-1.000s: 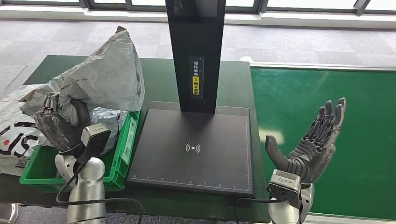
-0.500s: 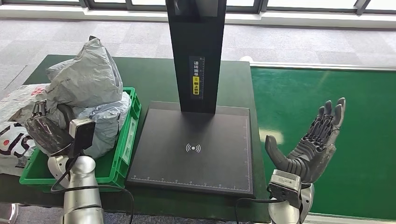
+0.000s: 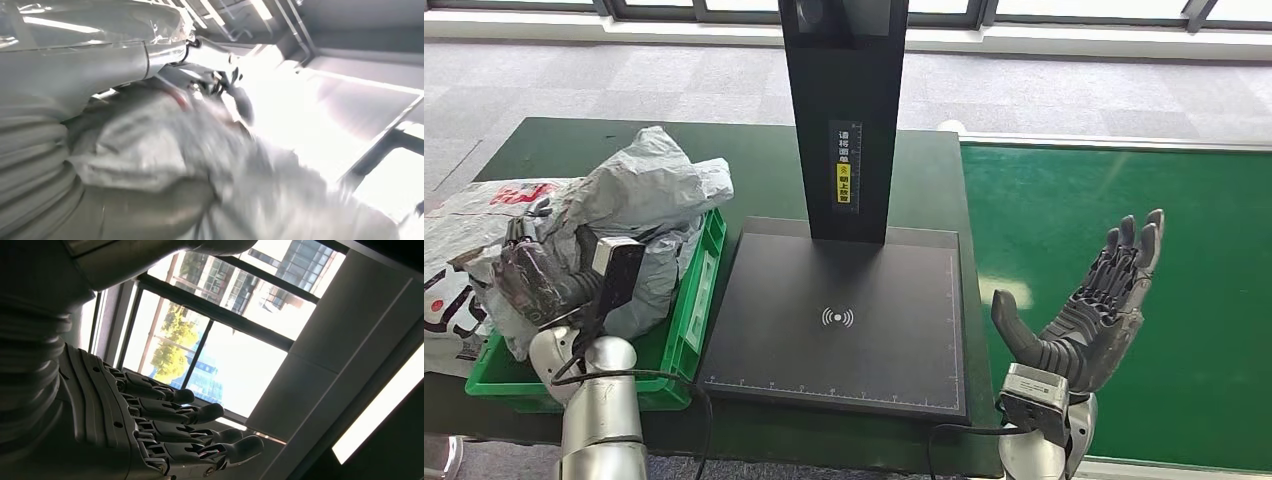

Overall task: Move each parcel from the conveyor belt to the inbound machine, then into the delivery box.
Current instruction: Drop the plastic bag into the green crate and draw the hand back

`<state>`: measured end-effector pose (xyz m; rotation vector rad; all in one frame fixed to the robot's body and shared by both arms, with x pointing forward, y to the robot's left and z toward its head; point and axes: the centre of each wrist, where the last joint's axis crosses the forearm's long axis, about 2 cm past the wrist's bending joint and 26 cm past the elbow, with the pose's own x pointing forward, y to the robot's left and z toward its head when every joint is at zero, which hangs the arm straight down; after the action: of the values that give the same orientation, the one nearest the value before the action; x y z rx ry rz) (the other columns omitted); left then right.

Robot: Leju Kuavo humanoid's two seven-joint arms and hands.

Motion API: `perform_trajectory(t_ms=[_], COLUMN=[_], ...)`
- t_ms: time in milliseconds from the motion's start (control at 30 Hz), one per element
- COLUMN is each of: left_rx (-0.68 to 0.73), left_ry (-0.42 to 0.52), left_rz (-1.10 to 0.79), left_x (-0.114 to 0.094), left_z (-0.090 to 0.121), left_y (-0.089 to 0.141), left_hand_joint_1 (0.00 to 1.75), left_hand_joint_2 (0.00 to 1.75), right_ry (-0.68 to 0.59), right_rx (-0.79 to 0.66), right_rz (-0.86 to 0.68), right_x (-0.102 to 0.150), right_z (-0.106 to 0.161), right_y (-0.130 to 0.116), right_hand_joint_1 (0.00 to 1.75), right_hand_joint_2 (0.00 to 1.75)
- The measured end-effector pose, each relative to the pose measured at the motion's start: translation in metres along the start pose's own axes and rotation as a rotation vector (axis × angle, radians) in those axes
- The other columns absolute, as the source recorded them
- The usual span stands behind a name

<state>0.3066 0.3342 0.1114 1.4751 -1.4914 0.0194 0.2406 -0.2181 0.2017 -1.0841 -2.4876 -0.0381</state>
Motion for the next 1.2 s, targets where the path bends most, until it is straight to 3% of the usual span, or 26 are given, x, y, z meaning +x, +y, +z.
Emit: perform_trajectory(t_ms=[167, 467, 600, 800, 900, 1000, 1200], left_rx=[-0.062, -0.104, -0.112, 0.031, 0.181, 0.244, 0.267], left_ry=[0.064, 0.068, 0.072, 0.032, 0.089, 0.117, -0.004], left_rz=[-0.062, -0.077, -0.068, 0.131, 0.311, 0.483, 0.612], left_x=[0.003, 0.003, 0.003, -0.005, -0.009, 0.006, 0.041], left_z=[0.006, 0.013, 0.015, 0.011, 0.013, 0.017, 0.008], left_y=[-0.006, -0.012, -0.014, -0.007, -0.001, 0.001, 0.01], left_hand_joint_1=[0.0, 0.0, 0.0, 0.0, 0.0, 0.0, 0.0], left_hand_joint_2=[1.75, 1.75, 0.0, 0.0, 0.0, 0.0, 0.0], right_ry=[-0.001, -0.001, -0.001, 0.001, 0.003, 0.009, 0.023], right_rx=[0.0, 0.001, 0.001, 0.0, -0.001, -0.004, -0.008], right_rz=[0.001, 0.001, 0.001, 0.0, 0.0, 0.0, 0.012], right_x=[0.0, 0.0, 0.0, 0.0, 0.0, -0.001, -0.005], right_z=[0.0, 0.0, 0.0, 0.0, 0.0, 0.001, 0.002], right_y=[0.0, 0.0, 0.0, 0.0, 0.0, -0.001, -0.004], right_hand_joint_1=[0.0, 0.0, 0.0, 0.0, 0.0, 0.0, 0.0], right_hand_joint_2=[1.75, 1.75, 1.75, 1.75, 1.75, 1.75, 1.75])
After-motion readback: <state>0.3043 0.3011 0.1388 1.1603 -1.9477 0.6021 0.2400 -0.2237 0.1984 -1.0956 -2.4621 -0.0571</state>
